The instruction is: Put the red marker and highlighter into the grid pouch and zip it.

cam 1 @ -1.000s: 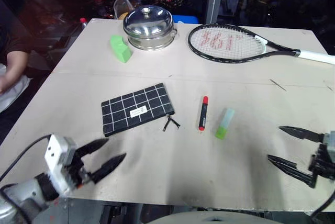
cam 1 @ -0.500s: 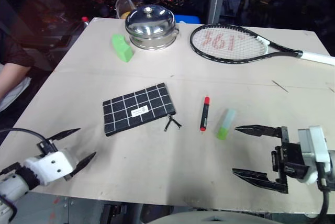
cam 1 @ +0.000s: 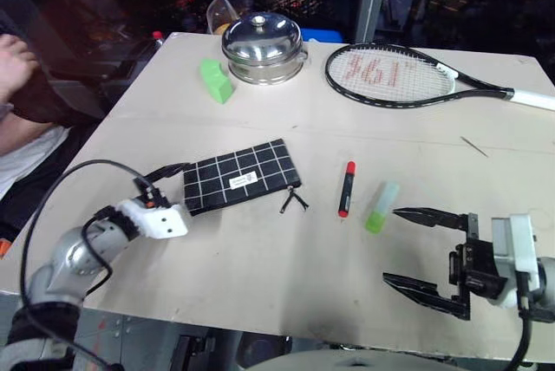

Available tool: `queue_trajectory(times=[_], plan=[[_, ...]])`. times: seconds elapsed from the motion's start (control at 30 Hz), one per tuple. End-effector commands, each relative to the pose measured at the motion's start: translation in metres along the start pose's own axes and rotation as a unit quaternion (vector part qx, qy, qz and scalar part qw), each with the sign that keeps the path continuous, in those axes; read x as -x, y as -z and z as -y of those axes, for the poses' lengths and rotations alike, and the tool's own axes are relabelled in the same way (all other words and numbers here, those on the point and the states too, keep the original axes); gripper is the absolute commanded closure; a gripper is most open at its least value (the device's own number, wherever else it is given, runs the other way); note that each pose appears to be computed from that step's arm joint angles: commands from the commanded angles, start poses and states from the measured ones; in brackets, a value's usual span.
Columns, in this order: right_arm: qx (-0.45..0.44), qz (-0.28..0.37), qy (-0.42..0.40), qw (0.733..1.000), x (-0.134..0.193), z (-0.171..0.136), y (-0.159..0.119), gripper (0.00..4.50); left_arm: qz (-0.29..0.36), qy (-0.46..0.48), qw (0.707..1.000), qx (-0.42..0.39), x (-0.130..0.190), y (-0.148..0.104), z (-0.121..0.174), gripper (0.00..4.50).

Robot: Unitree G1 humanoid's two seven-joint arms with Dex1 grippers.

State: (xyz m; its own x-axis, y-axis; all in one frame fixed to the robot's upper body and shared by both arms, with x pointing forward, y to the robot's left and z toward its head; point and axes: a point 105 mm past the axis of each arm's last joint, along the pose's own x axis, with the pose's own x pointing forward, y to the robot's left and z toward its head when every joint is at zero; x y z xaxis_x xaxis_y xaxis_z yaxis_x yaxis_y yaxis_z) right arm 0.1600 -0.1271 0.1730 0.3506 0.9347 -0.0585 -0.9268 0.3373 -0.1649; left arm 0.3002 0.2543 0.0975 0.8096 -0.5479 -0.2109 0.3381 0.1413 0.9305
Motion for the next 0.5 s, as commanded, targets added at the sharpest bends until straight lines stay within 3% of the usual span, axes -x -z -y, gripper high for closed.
queue_trajectory(times=[0.03,0.17,0.23,0.27,0.4,0.5], plan=[[0.019,0.011,0.016,1.000,-0.002,-0.002,-0.010,0.00,0.037,0.035,0.998,0.020,-0.017,-0.015,0.015,1.24],[0.021,0.012,0.035,0.999,-0.007,0.000,-0.009,0.00,0.065,0.047,0.996,0.050,-0.030,-0.029,0.015,3.26],[0.008,0.000,0.088,0.996,-0.011,0.014,-0.002,0.00,0.072,0.038,0.992,0.095,-0.032,-0.036,0.009,4.22],[-0.002,-0.008,0.101,0.995,-0.013,0.019,0.002,0.00,0.076,0.032,0.989,0.120,-0.032,-0.040,0.004,4.47],[-0.028,-0.030,0.125,0.991,-0.033,0.031,0.010,0.00,0.086,0.031,0.971,0.222,-0.029,-0.055,-0.008,4.47],[-0.091,-0.056,0.169,0.980,-0.056,0.063,0.027,0.00,0.089,0.054,0.950,0.294,-0.030,-0.070,-0.005,4.47]])
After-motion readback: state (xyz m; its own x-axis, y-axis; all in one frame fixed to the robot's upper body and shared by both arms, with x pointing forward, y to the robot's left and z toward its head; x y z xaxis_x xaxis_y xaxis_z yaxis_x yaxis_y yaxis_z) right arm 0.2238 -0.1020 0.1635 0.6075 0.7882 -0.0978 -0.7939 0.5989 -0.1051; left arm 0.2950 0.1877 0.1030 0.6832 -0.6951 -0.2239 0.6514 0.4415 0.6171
